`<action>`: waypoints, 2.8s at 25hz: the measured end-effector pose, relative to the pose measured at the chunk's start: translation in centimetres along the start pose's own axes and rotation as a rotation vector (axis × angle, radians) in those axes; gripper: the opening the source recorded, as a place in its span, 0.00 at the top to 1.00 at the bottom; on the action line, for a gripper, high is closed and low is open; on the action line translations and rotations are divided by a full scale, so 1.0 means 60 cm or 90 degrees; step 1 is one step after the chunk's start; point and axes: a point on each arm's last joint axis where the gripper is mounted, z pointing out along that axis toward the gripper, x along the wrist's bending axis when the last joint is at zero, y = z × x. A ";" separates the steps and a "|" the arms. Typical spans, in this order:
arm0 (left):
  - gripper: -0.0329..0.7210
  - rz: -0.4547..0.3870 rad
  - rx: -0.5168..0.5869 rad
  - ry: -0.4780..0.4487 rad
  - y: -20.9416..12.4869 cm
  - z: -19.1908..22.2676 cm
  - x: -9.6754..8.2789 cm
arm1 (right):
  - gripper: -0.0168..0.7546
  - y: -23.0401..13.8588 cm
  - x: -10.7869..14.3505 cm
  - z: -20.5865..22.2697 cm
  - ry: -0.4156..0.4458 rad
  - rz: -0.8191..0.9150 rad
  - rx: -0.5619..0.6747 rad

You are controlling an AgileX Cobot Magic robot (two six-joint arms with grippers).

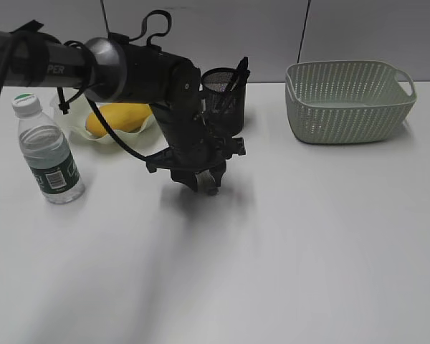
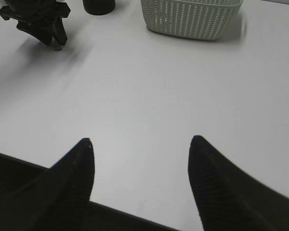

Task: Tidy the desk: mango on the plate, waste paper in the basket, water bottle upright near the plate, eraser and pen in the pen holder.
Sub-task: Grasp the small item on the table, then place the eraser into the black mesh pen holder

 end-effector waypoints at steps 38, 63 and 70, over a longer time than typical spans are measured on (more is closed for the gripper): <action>0.77 0.299 -0.584 -0.280 0.153 -0.129 -0.024 | 0.43 -0.001 0.000 0.001 0.000 0.000 0.002; 0.39 0.270 -0.553 -0.145 0.162 -0.219 0.014 | 0.43 -0.001 0.000 0.001 0.000 0.000 0.002; 0.39 0.243 -0.566 0.035 0.095 -0.434 0.089 | 0.43 -0.001 0.000 0.001 0.000 0.000 0.002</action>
